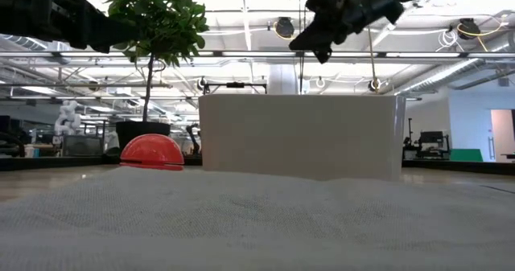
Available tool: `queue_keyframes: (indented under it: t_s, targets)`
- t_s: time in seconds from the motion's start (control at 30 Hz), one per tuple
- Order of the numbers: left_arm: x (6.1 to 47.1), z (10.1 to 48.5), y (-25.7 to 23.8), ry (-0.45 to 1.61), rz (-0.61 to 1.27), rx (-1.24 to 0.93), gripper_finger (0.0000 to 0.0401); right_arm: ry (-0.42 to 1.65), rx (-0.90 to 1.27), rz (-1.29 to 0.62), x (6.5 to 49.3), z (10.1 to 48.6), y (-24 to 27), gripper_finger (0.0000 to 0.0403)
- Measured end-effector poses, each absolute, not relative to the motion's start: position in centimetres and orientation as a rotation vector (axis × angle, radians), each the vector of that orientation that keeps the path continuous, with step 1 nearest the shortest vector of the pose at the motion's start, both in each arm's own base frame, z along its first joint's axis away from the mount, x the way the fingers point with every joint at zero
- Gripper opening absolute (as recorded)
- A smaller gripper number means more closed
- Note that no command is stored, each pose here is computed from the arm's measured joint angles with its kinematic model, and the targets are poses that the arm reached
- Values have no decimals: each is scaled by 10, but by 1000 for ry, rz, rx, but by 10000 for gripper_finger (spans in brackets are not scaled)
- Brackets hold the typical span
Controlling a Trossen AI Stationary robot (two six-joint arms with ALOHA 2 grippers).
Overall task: Pick and placing Produce into tupperware
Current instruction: Put the yellow pineapple into the gray bin
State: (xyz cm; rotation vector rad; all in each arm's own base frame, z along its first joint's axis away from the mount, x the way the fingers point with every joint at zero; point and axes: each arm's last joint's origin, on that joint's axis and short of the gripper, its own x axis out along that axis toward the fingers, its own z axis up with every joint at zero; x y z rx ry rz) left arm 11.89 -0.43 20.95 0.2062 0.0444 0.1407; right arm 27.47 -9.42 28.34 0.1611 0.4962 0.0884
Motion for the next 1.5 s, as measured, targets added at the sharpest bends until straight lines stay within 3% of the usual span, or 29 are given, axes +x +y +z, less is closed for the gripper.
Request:
queue_keyframes:
  t_s: [0.9, 1.23, 1.37, 1.5]
  targets:
    - [119, 206, -4, 84, 137, 212, 15, 1056, 202, 112, 346, 273, -104, 0]
    - [119, 206, -4, 83, 136, 208, 15, 1115, 200, 122, 353, 259, -103, 0]
    - [119, 204, -4, 98, 135, 207, 15, 1107, 189, 129, 354, 260, -102, 13]
    - [119, 204, -4, 104, 135, 195, 15, 1101, 196, 139, 353, 261, -101, 50]
